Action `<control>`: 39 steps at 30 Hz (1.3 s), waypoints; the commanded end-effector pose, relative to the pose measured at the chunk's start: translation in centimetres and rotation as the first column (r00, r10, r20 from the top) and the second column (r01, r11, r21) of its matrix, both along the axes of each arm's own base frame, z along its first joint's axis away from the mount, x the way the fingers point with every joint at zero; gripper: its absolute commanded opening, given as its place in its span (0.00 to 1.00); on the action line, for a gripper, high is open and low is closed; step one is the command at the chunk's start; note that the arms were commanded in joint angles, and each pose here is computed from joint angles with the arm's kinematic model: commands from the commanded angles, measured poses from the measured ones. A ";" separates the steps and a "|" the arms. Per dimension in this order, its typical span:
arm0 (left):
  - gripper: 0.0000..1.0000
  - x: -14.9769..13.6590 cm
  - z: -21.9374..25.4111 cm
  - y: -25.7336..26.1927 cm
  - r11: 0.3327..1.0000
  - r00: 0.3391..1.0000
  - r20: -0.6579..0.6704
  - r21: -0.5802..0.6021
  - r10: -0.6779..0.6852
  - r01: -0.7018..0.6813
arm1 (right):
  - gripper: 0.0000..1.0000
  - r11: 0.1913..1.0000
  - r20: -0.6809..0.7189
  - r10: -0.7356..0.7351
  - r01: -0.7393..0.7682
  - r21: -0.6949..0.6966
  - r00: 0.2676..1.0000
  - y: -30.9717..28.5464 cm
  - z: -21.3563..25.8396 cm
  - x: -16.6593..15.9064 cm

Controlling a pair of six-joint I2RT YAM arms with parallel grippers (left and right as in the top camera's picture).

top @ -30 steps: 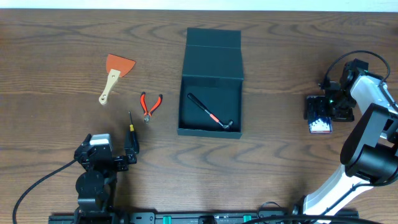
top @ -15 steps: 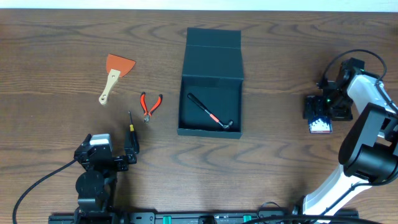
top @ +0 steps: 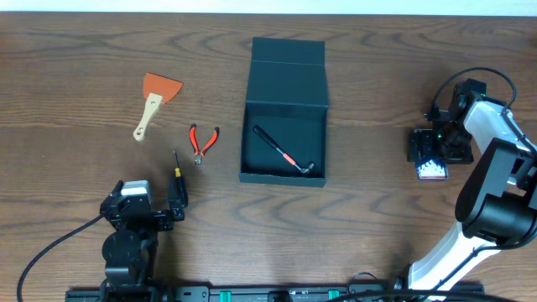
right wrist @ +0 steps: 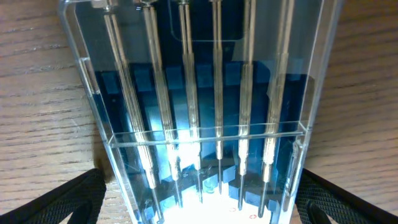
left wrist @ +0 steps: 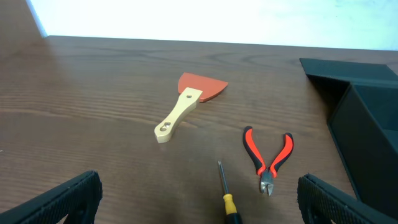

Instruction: Pack container

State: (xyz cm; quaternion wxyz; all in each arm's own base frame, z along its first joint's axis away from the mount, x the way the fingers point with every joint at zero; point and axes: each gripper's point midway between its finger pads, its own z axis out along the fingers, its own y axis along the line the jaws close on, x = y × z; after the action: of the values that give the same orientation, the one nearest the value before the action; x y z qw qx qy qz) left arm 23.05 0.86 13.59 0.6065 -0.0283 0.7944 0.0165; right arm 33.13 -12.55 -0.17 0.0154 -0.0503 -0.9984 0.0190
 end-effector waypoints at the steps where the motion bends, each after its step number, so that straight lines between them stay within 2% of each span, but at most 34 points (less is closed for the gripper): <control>1: 0.99 -0.1 -0.9 0.1 1.000 1.000 -0.027 0.014 0.001 -0.001 | 0.96 1.000 -0.017 -0.019 0.019 -0.006 1.000 0.2 -0.5 -0.3; 7: 0.98 -0.1 -0.9 0.1 1.000 1.000 -0.027 0.014 0.001 -0.001 | 0.95 1.000 -0.020 -0.019 0.019 -0.005 1.000 0.2 -0.5 -0.3; 14: 0.98 -0.1 -0.9 0.1 1.000 1.000 -0.027 0.014 0.001 -0.001 | 0.87 1.000 -0.020 -0.030 0.030 -0.006 0.999 0.2 -0.5 -0.3; 23: 0.98 -0.1 -0.9 0.1 1.000 1.000 -0.027 0.014 0.001 -0.001 | 0.86 0.999 -0.019 -0.042 0.042 -0.006 0.999 0.2 -0.5 -0.3; 30: 0.99 -0.1 -0.9 0.1 1.000 1.000 -0.027 0.014 0.001 -0.001 | 0.74 0.999 -0.019 -0.045 0.045 -0.005 0.999 0.2 -0.5 -0.3; 39: 0.98 -0.1 -0.9 0.1 1.000 1.000 -0.027 0.014 0.001 -0.001 | 0.71 0.998 -0.007 -0.053 0.053 0.018 0.999 0.6 -0.5 -0.1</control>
State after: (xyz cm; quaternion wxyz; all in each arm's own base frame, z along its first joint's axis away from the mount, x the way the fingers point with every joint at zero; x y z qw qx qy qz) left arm 23.05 0.87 13.59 0.6065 -0.0285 0.7944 0.0166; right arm 33.13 -12.52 -0.17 0.0150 -0.0739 -0.9970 0.0189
